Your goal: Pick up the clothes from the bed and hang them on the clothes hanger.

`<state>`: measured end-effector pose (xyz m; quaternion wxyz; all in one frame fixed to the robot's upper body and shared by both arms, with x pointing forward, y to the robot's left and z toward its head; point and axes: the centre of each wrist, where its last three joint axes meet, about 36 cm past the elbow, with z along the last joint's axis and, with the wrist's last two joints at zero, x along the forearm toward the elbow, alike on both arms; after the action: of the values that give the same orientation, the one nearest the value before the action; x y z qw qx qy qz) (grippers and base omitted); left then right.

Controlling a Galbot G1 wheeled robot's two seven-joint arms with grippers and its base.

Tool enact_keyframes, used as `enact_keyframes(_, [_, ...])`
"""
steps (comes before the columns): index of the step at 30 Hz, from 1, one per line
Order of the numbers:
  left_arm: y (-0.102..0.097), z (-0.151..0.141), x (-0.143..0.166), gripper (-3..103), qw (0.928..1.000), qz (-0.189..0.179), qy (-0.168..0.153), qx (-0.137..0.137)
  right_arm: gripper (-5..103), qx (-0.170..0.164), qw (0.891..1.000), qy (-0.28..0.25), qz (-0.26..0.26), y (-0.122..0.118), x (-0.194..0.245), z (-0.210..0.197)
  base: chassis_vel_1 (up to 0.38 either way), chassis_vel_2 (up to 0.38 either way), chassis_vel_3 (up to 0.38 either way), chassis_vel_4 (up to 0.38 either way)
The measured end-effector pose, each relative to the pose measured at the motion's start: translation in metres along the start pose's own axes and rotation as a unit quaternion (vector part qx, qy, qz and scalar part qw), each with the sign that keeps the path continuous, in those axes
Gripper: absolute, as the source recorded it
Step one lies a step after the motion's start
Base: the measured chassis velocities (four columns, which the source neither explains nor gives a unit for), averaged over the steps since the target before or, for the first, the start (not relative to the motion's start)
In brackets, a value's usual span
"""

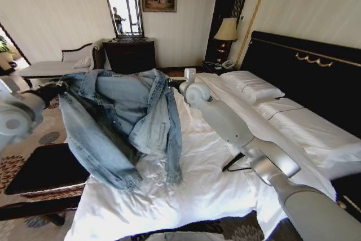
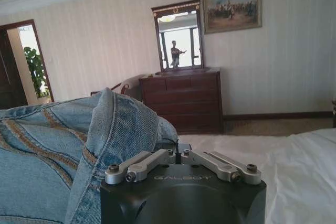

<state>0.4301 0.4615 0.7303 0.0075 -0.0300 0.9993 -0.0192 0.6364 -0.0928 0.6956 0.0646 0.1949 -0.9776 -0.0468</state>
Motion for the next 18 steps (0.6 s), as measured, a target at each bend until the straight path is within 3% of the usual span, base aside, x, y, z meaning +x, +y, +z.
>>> enact_keyframes(6, [-0.004,-0.016,0.002,2,0.9998,0.008,-0.014,-0.013,0,0.002,1.0,-0.028,0.008,-0.008,0.004,-0.024,0.0,0.0,0.0,0.0])
enact_keyframes(11, [-0.024,-0.015,0.014,2,0.9993,0.028,-0.021,-0.016,0,-0.018,1.0,-0.02,0.004,-0.024,0.027,-0.024,0.0,0.0,0.0,0.0])
enact_keyframes(14, [-0.07,0.003,0.048,2,0.9973,0.072,-0.013,-0.001,0,-0.035,0.999,0.0,-0.021,-0.042,0.089,-0.02,0.0,0.0,0.0,0.0])
enact_keyframes(15, [-0.07,0.003,0.048,2,0.9973,0.072,-0.013,-0.001,0,-0.035,0.999,0.0,-0.021,-0.042,0.089,-0.02,0.0,0.0,0.0,0.0])
enact_keyframes(18, [-0.124,0.01,0.099,2,0.99,0.138,0.006,0.029,0,-0.046,0.997,0.011,-0.054,-0.057,0.184,-0.025,0.0,0.0,0.0,0.0])
